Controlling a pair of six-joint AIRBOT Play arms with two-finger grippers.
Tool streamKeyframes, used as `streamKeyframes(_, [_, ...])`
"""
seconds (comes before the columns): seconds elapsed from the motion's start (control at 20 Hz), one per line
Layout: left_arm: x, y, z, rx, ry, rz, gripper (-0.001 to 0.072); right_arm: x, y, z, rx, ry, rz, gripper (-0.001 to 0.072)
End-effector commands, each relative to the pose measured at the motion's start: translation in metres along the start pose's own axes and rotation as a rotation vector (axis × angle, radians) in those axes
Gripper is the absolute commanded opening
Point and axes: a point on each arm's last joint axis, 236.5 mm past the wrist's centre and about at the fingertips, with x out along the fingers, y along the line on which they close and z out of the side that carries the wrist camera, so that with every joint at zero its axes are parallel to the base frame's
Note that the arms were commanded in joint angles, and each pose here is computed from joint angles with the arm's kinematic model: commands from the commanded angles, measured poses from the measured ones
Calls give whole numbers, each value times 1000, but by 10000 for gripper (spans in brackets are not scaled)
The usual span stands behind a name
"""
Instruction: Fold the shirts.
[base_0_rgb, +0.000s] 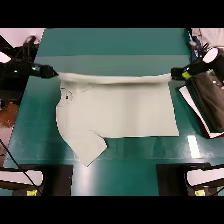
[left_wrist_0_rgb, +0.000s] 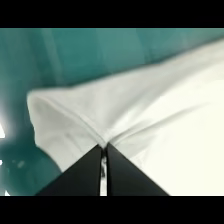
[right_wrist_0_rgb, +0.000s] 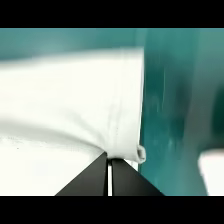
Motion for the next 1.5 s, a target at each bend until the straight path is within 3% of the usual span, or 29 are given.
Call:
streamKeyframes(0.0, [11,5,-60,7,196,-4,26,15,-4,-47,-3,120,-22,13])
streamKeyframes(0.3, [20,8,-79,-58,228,3,28,20,4,-74,38,137,16,26])
streamKeyframes(0.35, [20,7,-81,-79,238,-1,121,20,8,-74,46,142,30,107])
streamKeyframes(0.4, [19,5,-83,-101,248,-4,423,17,8,-73,44,143,31,329])
streamKeyframes(0.45, [19,4,-85,-121,256,-5,595,14,9,-72,44,147,32,400])
streamKeyframes(0.7, [-18,6,-114,-214,396,6,591,-29,10,-85,37,245,64,380])
streamKeyframes(0.8, [-38,0,-138,-263,430,-11,482,-53,24,-92,42,238,156,376])
streamKeyframes(0.95, [-53,-22,-192,-363,446,4,482,-73,37,-98,73,147,236,366])
streamKeyframes(1.15, [-50,-63,-268,-475,475,-19,482,-79,35,-106,91,34,209,366])
streamKeyframes(1.45, [-29,-85,-311,-563,483,-79,482,-82,40,-113,99,21,224,366])
